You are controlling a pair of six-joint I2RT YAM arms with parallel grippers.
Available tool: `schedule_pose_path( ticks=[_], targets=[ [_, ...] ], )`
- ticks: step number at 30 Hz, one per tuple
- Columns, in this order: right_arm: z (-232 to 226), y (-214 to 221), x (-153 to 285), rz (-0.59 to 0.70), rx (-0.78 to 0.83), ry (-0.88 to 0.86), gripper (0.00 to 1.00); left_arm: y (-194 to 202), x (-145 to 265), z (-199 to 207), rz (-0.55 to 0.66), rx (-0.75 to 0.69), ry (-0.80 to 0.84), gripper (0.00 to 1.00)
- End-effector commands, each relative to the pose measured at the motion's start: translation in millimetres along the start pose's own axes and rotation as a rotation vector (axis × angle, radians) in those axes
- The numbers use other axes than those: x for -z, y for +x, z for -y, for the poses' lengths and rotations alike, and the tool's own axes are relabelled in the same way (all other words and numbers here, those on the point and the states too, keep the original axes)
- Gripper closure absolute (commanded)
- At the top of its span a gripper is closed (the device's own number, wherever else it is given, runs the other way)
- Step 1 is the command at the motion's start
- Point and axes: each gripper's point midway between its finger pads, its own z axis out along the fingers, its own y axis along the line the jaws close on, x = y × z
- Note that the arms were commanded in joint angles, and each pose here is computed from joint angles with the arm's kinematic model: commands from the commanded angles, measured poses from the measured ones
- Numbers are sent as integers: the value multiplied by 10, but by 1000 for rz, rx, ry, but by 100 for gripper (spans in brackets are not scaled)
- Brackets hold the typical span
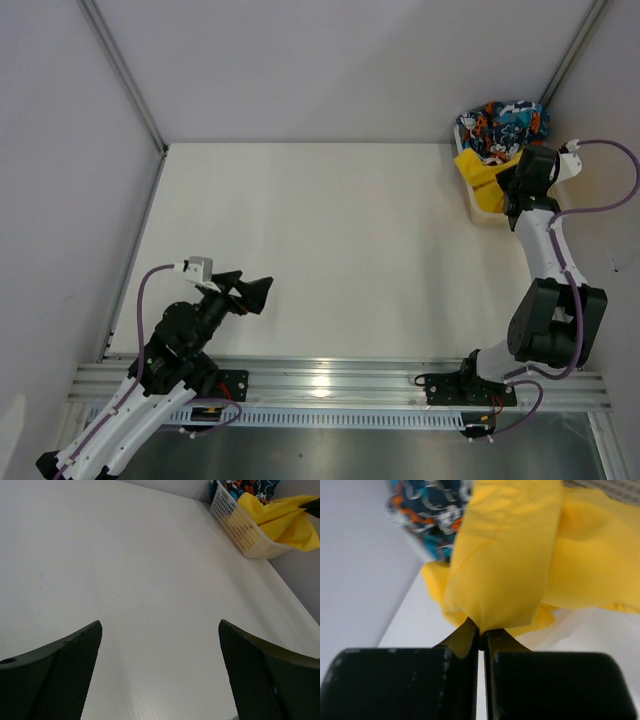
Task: Fold and stack the shorts
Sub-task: Grab the shorts from the pile, then move the shorts to the center of the board
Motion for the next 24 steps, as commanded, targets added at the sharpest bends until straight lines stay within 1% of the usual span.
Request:
schedule_pose_path(
  ticks=[1, 3, 4, 7, 8, 9, 10, 12, 14, 15, 19, 21, 24],
  targets=[
    [-887, -591, 678, 113, 7, -314, 100, -1, -25, 46, 4, -20, 28, 1],
    [-1279, -692, 1063, 102, 15, -476, 100, -6, -27, 53, 6, -19, 30, 1],
    [-1540, -645, 1313, 54, 31, -622, 100, -8, -27, 60, 6, -19, 34, 1],
    [-2121, -650, 2148, 6, 67, -962, 100, -1, -29, 66, 2, -19, 37, 1],
    [-2270, -555, 2409, -35, 79, -1036, 100, 2, -31, 65, 1, -19, 37, 1],
    [-2345, -560, 2612, -49, 95, -1087, 100, -1, -30, 69, 0, -19, 38, 1],
    [-2460, -523, 2943, -94, 122, -1168, 100, -6, -29, 75, 2, -19, 41, 1],
    [-2543, -366, 3343, -170, 140, -1253, 100, -16, -28, 79, 4, -19, 41, 1],
    [-2525, -341, 3695, -207, 141, -1315, 100, -17, -25, 76, 4, -18, 40, 1],
    [-2533, -261, 3889, -246, 143, -1359, 100, -17, -25, 76, 6, -18, 40, 1],
    [-2414, -156, 4445, -341, 170, -1479, 100, -32, -16, 78, 16, -16, 44, 1],
    [-2379, -105, 4457, -359, 172, -1459, 100, -45, -11, 83, 19, -15, 45, 1],
    [-2412, -10, 4487, -404, 194, -1499, 100, -39, -13, 86, 19, -15, 48, 1]
  ],
)
